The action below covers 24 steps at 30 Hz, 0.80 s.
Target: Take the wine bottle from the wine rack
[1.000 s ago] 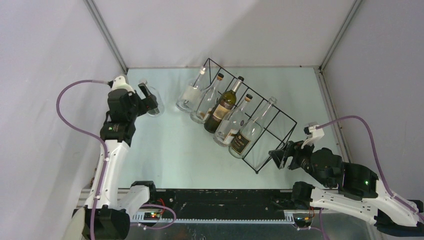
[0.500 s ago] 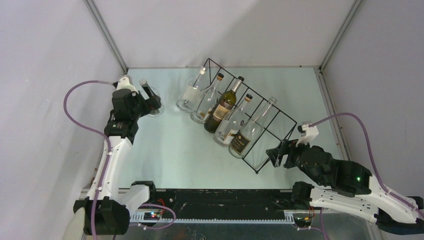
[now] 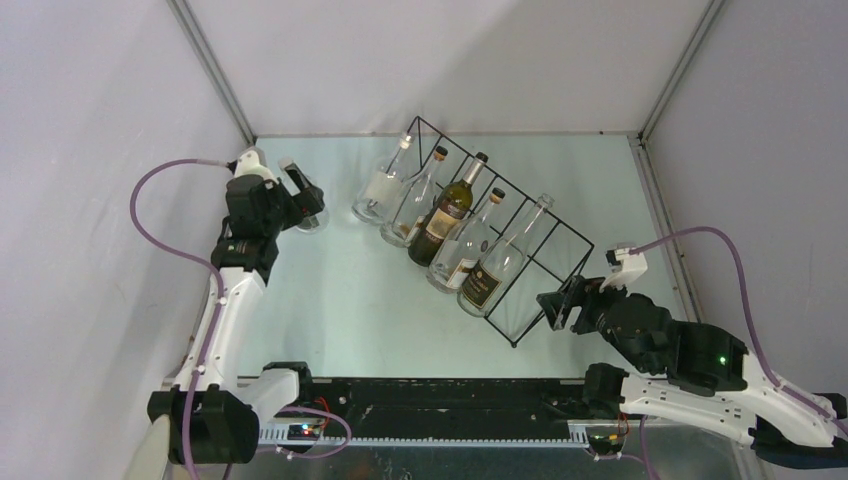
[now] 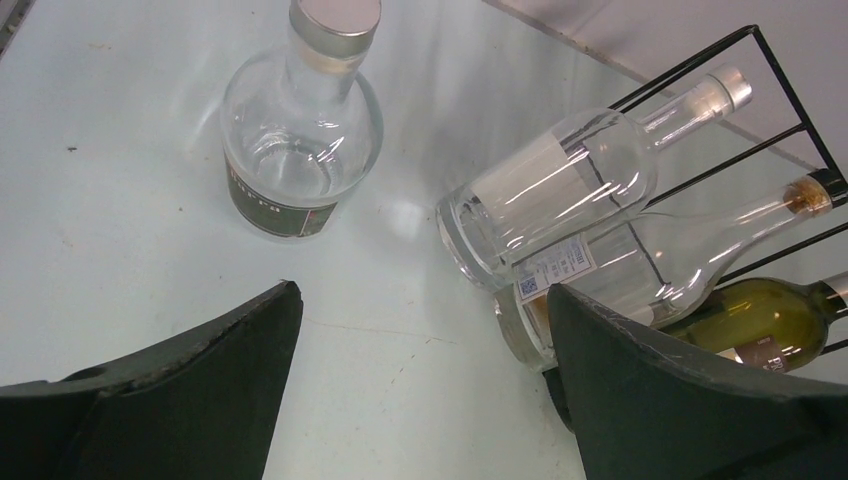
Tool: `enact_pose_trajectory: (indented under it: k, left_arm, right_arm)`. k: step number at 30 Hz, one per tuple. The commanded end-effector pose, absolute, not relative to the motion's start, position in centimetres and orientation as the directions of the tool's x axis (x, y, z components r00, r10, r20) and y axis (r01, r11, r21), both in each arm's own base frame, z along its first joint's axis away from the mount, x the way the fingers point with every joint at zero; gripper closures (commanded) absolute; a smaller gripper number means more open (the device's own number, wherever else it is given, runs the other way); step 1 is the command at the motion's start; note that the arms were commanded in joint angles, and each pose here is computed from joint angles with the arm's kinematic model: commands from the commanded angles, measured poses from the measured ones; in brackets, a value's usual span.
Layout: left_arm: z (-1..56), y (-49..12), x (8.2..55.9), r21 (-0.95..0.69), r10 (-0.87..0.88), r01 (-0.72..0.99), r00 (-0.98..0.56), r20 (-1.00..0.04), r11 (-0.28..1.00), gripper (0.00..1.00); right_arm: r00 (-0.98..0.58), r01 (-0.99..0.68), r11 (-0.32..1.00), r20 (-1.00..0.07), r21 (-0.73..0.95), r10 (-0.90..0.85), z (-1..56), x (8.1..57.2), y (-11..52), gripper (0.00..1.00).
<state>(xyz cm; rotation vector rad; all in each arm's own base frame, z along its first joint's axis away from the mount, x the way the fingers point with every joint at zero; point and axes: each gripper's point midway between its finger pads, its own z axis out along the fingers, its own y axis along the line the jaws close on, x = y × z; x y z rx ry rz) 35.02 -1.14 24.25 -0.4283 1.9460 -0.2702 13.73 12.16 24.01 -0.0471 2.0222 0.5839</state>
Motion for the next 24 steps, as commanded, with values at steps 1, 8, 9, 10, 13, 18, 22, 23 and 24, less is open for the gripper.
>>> enact_pose_trajectory:
  k: [1,8,9,10,13,18,22,23,24]
  left_arm:
    - [24.5,-1.4,35.2,-0.404,-0.43,-0.149,-0.34,-0.836,0.903,0.01]
    - [23.5,-1.0,33.7,-0.386,-0.422,-0.171,-0.342,-0.84,0.907,0.01]
    - [23.5,-1.1,33.5,-0.387,-0.423,-0.17,-0.345,-0.838,0.906,0.0]
    - [23.4,-1.2,33.2,-0.39,-0.423,-0.164,-0.346,-0.837,0.906,0.0]
    - [23.3,-1.5,32.5,-0.394,-0.421,-0.151,-0.353,-0.835,0.907,0.0]
    - [22.6,-1.3,31.0,-0.361,-0.388,-0.143,-0.366,-0.846,0.921,0.0]
    - [22.2,-0.9,30.0,-0.317,-0.348,-0.146,-0.38,-0.857,0.937,0.0]
    - [22.4,-0.9,29.8,-0.308,-0.338,-0.14,-0.376,-0.863,0.941,0.0]
    - [22.4,-0.9,29.7,-0.299,-0.328,-0.134,-0.381,-0.865,0.945,0.0]
  right_arm:
    - [-0.468,-0.227,0.886,-0.843,0.404,0.265,24.5,14.5,11.7,0.24]
    - [-0.416,-0.219,0.891,-0.864,0.398,0.284,24.8,15.4,11.8,0.23]
    - [-0.408,-0.221,0.891,-0.868,0.396,0.284,25.0,15.5,11.8,0.23]
    - [-0.397,-0.225,0.886,-0.868,0.407,0.298,25.4,15.7,12.0,0.23]
    - [-0.375,-0.238,0.878,-0.873,0.416,0.311,26.2,16.2,12.8,0.23]
    - [-0.425,-0.27,0.854,-0.851,0.445,0.309,26.4,17.1,15.5,0.23]
    - [-0.485,-0.269,0.835,-0.817,0.48,0.313,26.5,18.9,17.3,0.23]
    - [-0.481,-0.272,0.825,-0.813,0.494,0.328,26.9,19.5,17.6,0.23]
    - [-0.495,-0.266,0.822,-0.803,0.503,0.332,26.8,20.2,17.8,0.23]
